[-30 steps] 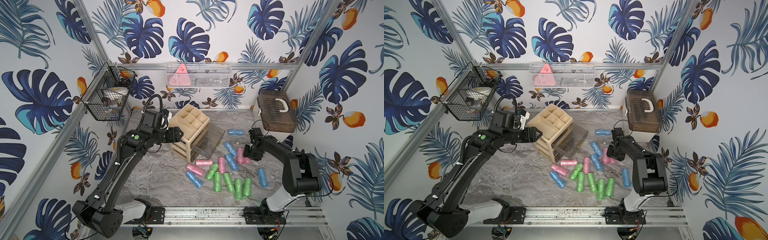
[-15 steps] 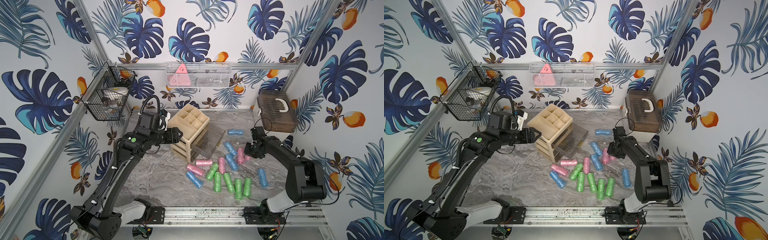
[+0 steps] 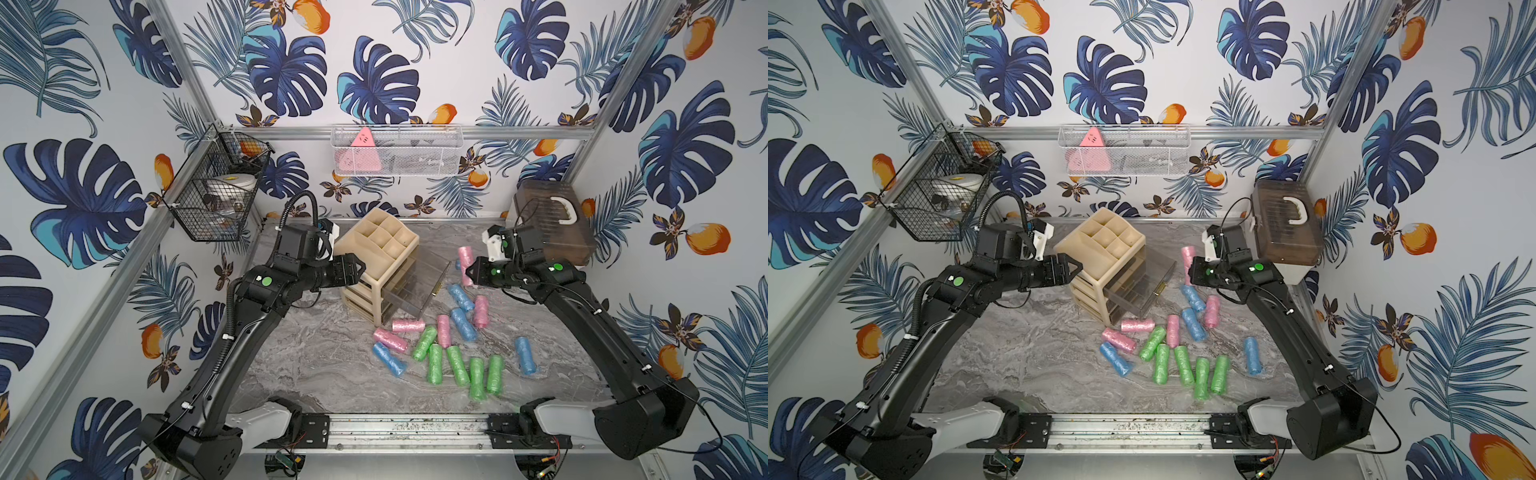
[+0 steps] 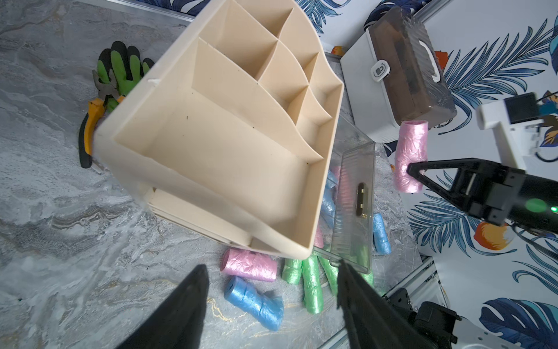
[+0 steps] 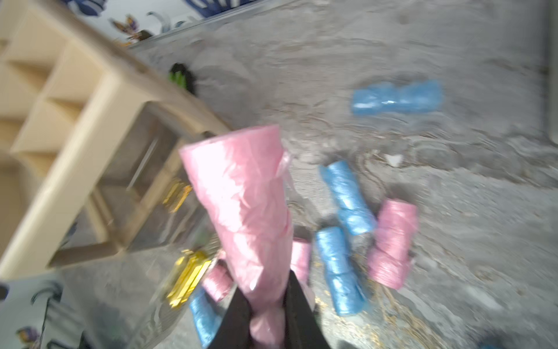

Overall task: Sort the rolls of trash bags by color and place them into the drawer
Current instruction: Place the roll of trash bags in the drawer.

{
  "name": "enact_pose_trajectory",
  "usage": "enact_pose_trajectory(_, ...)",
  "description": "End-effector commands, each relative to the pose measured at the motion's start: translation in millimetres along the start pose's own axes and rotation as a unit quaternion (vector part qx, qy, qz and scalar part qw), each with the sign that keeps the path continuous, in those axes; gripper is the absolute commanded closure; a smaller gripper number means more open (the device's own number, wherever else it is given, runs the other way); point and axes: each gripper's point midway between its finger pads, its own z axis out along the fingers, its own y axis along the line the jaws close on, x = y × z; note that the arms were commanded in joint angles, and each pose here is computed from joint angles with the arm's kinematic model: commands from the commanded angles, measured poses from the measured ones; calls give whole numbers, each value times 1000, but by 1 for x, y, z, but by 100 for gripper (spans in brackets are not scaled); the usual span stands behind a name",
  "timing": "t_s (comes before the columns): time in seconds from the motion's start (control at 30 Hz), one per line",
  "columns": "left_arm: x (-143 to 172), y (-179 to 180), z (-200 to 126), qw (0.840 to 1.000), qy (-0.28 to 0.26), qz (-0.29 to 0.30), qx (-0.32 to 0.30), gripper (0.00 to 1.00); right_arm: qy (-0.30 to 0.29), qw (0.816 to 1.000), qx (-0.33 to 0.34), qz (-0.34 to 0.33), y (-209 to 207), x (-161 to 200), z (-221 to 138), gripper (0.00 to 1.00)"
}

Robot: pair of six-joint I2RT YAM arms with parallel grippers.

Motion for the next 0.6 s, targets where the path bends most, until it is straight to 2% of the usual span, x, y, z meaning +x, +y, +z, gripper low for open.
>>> enact_pose_trajectory(0.0,-2,0,-2,1000,-9,0,2,29,17,997,-57,-58,42,5,-3,82)
enact_pose_trajectory(0.23,1,1,-2,1000,-6,-4,0,28,40,978,-105,-177,110,20,10,82)
enact_pose_trajectory(0.37,1,2,-3,1000,-6,-4,-2,28,62,967,-103,-225,119,34,22,82)
enact_pose_trajectory(0.57,0,1,-3,1000,-6,-2,-1,28,76,958,-85,-263,110,46,30,82)
